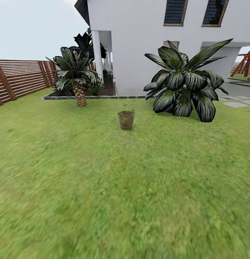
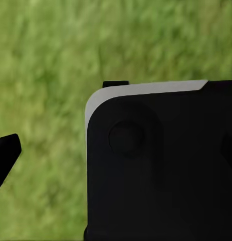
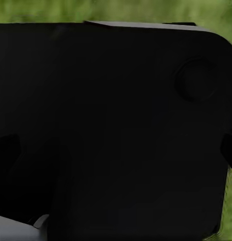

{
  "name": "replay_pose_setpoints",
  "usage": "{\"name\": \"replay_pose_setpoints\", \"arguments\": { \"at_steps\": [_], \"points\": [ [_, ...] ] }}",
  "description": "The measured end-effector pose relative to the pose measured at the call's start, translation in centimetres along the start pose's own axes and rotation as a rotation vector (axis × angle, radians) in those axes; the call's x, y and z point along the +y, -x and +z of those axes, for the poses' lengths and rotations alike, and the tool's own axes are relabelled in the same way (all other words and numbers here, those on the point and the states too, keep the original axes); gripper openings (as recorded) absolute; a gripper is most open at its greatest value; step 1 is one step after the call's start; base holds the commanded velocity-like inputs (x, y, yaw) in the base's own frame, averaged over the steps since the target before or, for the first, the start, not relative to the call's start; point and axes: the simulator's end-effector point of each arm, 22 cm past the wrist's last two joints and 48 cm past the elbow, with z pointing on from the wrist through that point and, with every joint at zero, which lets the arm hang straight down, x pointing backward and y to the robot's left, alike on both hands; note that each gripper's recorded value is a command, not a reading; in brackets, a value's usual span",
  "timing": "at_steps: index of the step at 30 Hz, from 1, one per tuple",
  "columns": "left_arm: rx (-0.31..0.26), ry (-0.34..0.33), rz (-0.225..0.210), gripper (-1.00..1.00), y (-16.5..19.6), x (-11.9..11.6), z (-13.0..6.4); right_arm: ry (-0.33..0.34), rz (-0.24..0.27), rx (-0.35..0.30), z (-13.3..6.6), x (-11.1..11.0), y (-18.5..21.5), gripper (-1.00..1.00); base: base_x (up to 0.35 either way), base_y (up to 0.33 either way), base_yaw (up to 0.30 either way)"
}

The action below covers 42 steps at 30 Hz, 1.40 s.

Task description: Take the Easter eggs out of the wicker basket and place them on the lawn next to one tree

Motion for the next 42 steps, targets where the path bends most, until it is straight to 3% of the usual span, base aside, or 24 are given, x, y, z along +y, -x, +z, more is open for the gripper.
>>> {"name": "replay_pose_setpoints", "arguments": {
  "at_steps": [13,42],
  "points": [
    [0.001,0.0,-0.001,1.0,0.0,0.0,0.0,-0.035,-0.02,0.003,-0.1,-3.0,-0.1,1.0,0.324,0.118,0.0],
    [0.0,0.002,-0.002,1.0,0.0,0.0,0.0,-0.039,-0.023,0.004,-0.1,-3.3,-0.1,1.0,0.324,0.118,0.0]
  ]
}}
